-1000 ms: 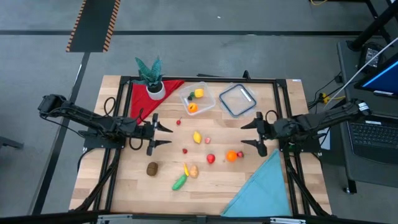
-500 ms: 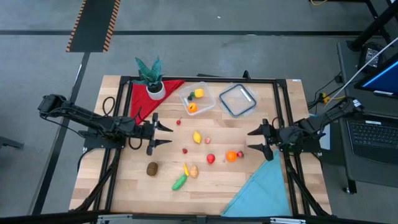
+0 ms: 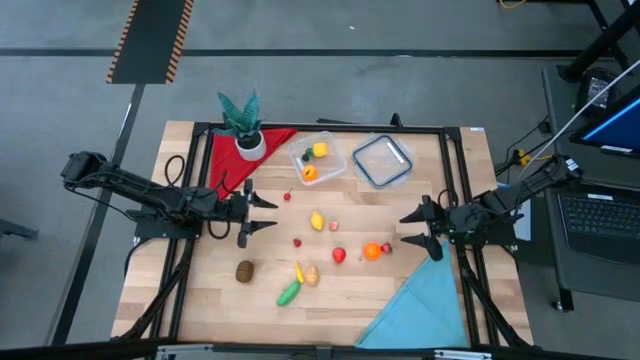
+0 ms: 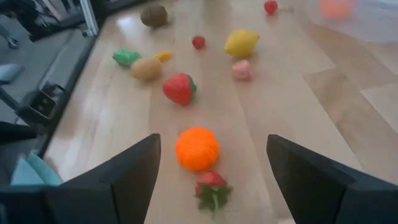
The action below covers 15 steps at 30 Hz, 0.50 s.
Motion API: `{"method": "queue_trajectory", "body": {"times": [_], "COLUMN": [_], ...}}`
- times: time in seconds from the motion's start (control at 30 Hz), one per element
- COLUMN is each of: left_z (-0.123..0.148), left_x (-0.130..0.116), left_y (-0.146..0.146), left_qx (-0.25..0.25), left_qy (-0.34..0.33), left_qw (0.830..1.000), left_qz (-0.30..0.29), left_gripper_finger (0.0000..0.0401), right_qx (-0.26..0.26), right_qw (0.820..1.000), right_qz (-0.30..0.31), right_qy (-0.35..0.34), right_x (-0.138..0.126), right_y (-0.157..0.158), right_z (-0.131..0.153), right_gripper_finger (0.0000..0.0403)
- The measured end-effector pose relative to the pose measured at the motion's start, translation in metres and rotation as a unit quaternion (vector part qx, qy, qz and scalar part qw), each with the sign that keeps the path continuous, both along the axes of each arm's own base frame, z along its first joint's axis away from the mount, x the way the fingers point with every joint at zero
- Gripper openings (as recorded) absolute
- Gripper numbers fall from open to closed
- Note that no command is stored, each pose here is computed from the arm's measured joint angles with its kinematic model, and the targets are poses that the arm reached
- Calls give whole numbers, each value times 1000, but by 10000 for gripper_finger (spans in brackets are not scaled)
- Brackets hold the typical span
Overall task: Pick and placing Produce into tupperware
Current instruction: Put the right red strawberry into the transparent container
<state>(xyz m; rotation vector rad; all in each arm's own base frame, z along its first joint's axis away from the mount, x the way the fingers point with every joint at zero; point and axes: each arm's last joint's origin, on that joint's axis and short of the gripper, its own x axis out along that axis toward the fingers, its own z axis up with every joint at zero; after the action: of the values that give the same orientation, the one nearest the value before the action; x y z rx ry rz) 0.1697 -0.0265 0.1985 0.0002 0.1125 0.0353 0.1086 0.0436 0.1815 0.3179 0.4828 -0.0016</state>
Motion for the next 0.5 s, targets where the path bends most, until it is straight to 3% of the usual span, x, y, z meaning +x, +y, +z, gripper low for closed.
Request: {"method": "queue_trajectory", "body": {"times": [0.3, 0.5], "left_z": [0, 0], "left_x": [0, 0], "left_y": [0, 0], "left_qx": [-1, -5], "left_qy": [0, 0], "left_qw": [1000, 1000], "left_qz": [1, 3], "left_gripper_finger": [204, 204], "right_qx": [8, -24], "right_qw": [999, 999], "right_qz": [-22, -8], "right_qy": [27, 45], "right_x": [-1, 2], "right_y": [-3, -2], "right_z": [-5, -9], "right_gripper_finger": [295, 295]}}
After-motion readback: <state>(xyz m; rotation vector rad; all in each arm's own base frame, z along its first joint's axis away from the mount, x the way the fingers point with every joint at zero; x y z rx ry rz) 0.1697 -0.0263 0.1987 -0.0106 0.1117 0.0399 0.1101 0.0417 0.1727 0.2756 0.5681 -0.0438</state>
